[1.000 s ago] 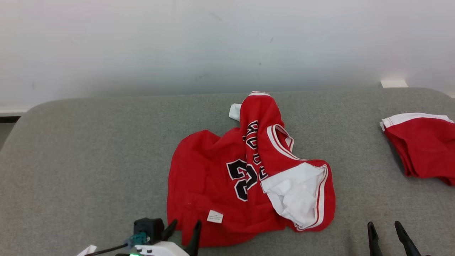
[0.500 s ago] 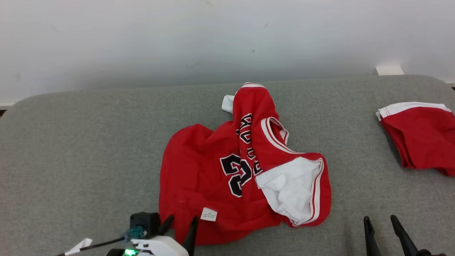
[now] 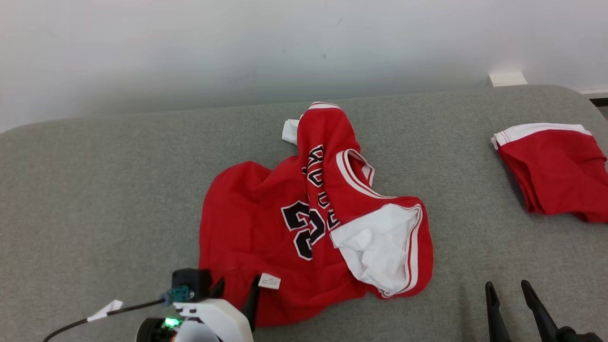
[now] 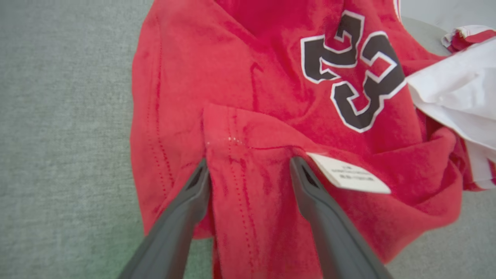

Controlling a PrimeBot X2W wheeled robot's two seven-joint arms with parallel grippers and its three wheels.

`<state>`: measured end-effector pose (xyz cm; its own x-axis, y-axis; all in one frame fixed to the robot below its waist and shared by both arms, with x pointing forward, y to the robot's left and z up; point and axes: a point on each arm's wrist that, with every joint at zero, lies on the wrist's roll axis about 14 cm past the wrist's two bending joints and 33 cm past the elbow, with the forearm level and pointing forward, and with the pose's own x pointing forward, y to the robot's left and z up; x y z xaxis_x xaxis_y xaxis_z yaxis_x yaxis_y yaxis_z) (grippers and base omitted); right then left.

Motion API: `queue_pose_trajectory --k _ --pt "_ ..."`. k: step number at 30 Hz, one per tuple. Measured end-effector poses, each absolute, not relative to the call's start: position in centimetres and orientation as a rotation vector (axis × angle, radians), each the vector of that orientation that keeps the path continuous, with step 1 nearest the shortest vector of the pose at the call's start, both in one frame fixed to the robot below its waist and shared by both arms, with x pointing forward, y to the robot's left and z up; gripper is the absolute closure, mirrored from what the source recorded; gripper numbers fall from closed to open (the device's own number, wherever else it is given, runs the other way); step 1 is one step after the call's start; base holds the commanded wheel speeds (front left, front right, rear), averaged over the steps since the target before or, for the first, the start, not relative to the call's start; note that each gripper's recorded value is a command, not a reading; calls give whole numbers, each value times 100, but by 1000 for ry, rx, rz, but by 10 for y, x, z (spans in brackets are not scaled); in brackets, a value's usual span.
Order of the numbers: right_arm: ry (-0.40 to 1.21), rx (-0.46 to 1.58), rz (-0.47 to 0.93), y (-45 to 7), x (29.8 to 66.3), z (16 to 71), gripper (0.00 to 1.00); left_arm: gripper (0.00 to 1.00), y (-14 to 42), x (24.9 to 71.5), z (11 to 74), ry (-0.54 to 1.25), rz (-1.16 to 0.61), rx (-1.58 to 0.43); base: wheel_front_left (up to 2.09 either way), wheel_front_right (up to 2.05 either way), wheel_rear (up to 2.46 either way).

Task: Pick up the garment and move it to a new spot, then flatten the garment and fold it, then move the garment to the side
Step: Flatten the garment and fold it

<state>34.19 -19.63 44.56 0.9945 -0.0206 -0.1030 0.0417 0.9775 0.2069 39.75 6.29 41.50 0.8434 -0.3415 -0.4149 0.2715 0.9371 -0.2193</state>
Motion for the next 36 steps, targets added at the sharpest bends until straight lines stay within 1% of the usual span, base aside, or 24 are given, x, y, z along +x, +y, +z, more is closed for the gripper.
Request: queue_pose_trajectory --k 4,5,7,8,10,11,14,26,29,31,32,36 --pt "103 211 -39 -198 341 445 0 1 61 405 415 458 -329 -152 0 0 0" --pt "104 211 -41 -199 341 444 0 15 61 406 415 458 -329 -150 0 0 0" --pt "106 212 -44 -200 340 444 0 37 60 408 415 457 -330 -147 0 0 0" --pt "106 212 -46 -200 340 444 0 42 60 410 415 455 -331 -146 0 0 0" --pt "106 213 -50 -201 340 444 0 44 60 411 415 453 -334 -144 0 0 0" --pt "106 213 -51 -202 339 444 0 52 60 411 415 453 -333 -143 0 0 0" --pt "103 212 -53 -202 339 445 0 56 62 414 417 441 -328 -142 0 0 0" --pt "98 214 -46 -201 340 446 0 52 65 416 425 416 -325 -133 0 0 0" --pt "99 214 -44 -200 340 446 0 56 66 414 425 418 -325 -131 0 0 0" --pt "99 216 -42 -199 341 446 0 67 66 412 424 421 -328 -131 0 0 0" --pt "100 217 -40 -199 341 445 0 69 65 411 425 421 -330 -132 0 0 0" --pt "103 217 -34 -197 343 444 0 71 65 411 429 416 -334 -129 0 0 0"
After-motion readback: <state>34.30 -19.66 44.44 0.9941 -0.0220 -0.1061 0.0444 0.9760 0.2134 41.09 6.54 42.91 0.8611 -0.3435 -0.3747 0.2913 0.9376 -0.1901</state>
